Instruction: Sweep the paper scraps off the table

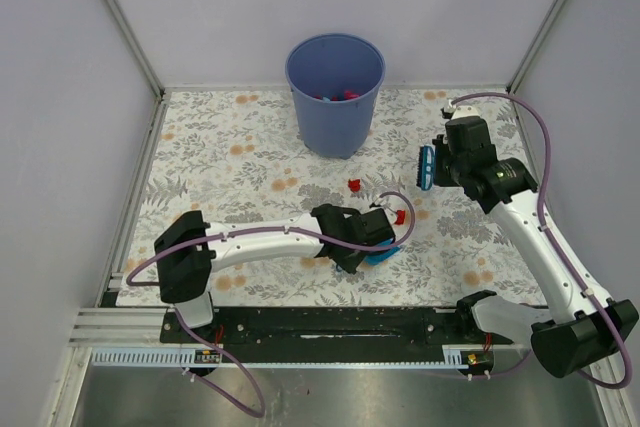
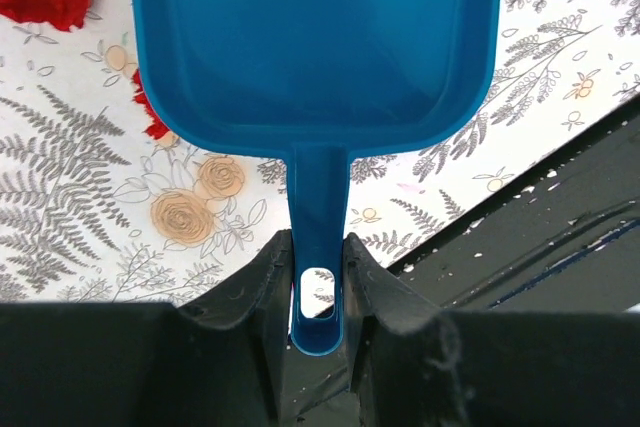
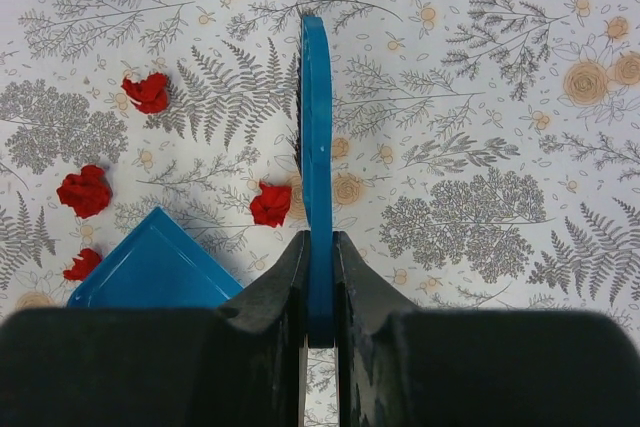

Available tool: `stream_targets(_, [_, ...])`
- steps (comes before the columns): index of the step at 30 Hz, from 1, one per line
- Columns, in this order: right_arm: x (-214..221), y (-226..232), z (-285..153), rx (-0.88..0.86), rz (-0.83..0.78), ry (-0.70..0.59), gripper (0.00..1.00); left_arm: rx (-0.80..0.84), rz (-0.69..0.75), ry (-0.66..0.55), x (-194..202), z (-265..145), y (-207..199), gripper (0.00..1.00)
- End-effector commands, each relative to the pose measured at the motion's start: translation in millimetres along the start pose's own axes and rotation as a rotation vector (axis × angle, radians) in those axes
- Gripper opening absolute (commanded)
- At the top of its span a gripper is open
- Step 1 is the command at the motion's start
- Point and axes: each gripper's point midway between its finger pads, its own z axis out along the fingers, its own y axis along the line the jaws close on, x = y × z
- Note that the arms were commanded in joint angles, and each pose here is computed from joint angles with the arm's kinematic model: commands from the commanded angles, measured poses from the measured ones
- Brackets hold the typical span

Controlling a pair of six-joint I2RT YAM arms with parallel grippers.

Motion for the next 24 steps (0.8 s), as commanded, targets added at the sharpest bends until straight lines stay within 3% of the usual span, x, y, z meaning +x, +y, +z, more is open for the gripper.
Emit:
stream_targets(1, [-16.5,6.3,-1.1,-0.039,0.002,-0.071,0.0,0.099,0.01,-0.02,-11.3,1.9,-14.2,0.0])
stream_targets(24, [38.5,12.8,73.6,-0.05,-0.112,0.054,0.0,0.12,0.027,-0.029,-16.5,38.1,-5.2,0.0])
